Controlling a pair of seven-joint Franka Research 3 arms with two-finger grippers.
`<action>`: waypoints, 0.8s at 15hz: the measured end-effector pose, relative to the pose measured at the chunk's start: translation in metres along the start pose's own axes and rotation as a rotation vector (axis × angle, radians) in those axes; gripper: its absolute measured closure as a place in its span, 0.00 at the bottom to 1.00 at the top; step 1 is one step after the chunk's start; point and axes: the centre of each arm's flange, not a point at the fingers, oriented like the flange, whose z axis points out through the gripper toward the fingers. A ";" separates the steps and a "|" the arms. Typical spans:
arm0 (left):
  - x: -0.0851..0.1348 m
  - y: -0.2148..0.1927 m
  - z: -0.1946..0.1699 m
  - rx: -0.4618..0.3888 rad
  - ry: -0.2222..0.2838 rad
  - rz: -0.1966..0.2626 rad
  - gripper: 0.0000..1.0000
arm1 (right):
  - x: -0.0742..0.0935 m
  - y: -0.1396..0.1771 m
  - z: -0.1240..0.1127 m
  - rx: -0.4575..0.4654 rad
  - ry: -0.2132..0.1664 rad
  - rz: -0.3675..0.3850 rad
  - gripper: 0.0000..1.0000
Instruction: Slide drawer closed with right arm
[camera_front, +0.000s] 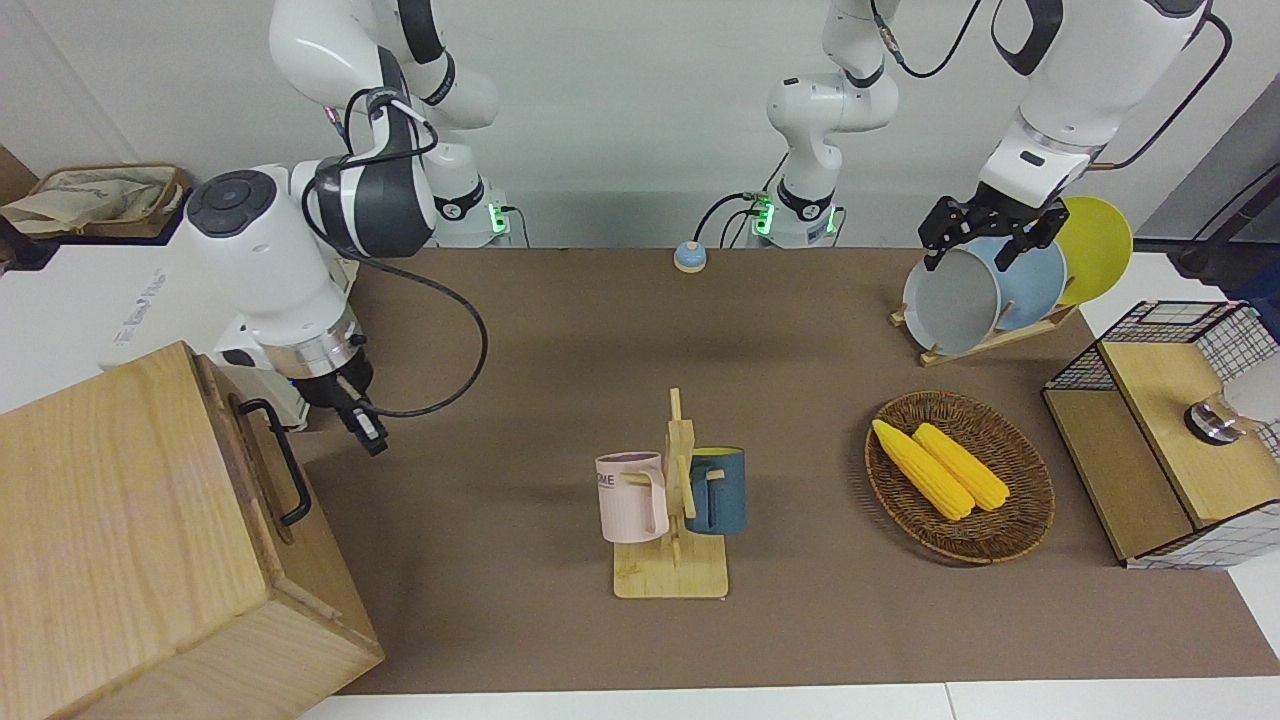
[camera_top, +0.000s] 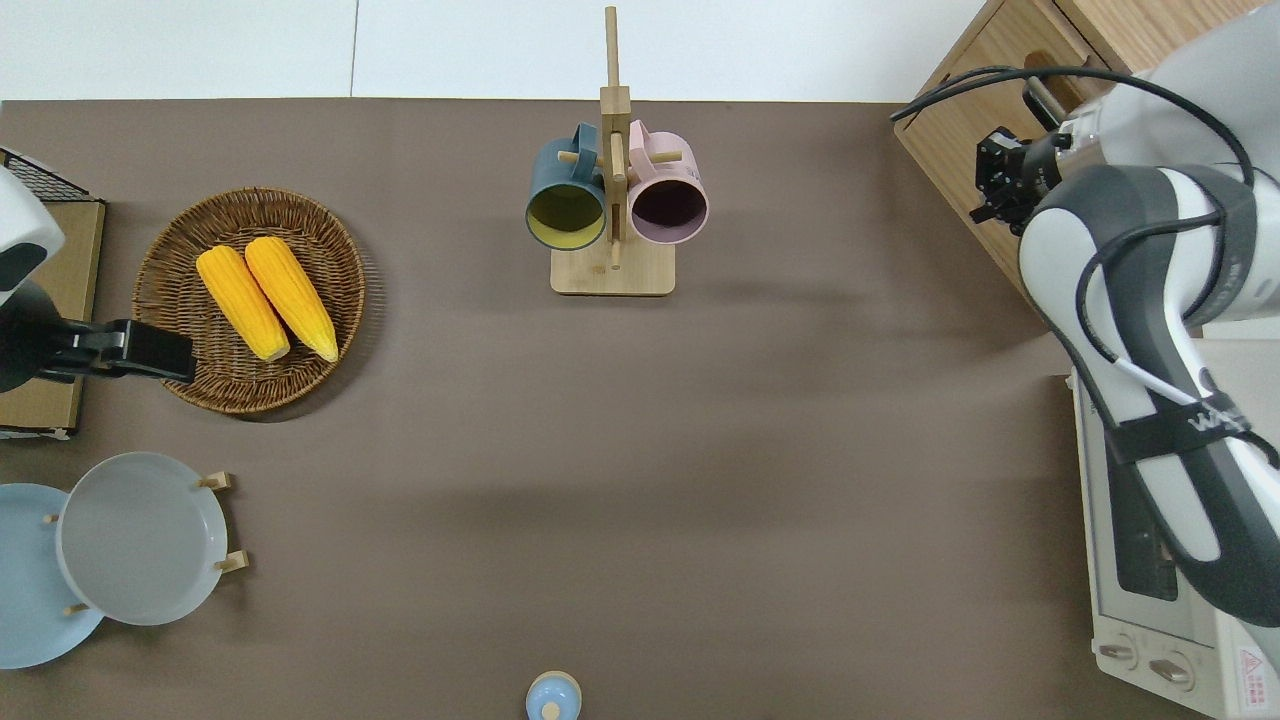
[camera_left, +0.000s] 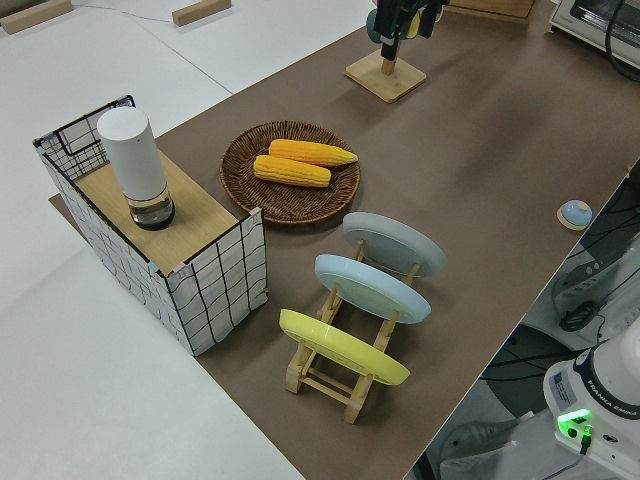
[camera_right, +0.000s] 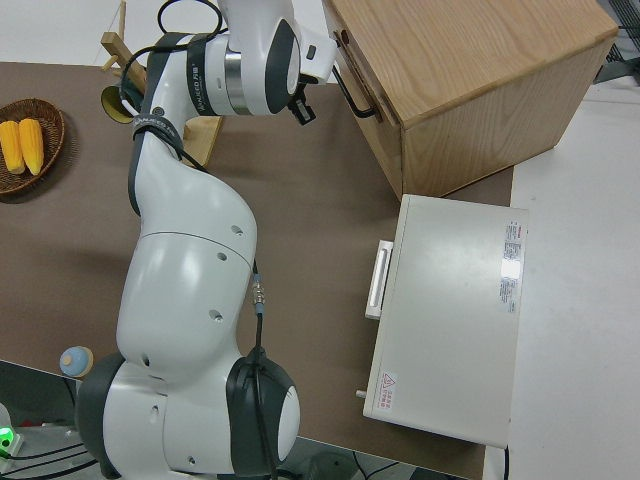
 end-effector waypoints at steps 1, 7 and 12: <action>0.000 0.000 0.000 0.000 0.000 0.000 0.00 | -0.014 -0.006 -0.006 -0.005 -0.005 -0.036 0.99; 0.000 0.000 0.000 0.000 0.000 0.000 0.00 | -0.072 0.002 -0.080 -0.068 -0.048 -0.319 0.99; 0.000 0.000 0.000 0.000 0.000 0.000 0.00 | -0.085 0.030 -0.130 -0.090 -0.070 -0.549 0.99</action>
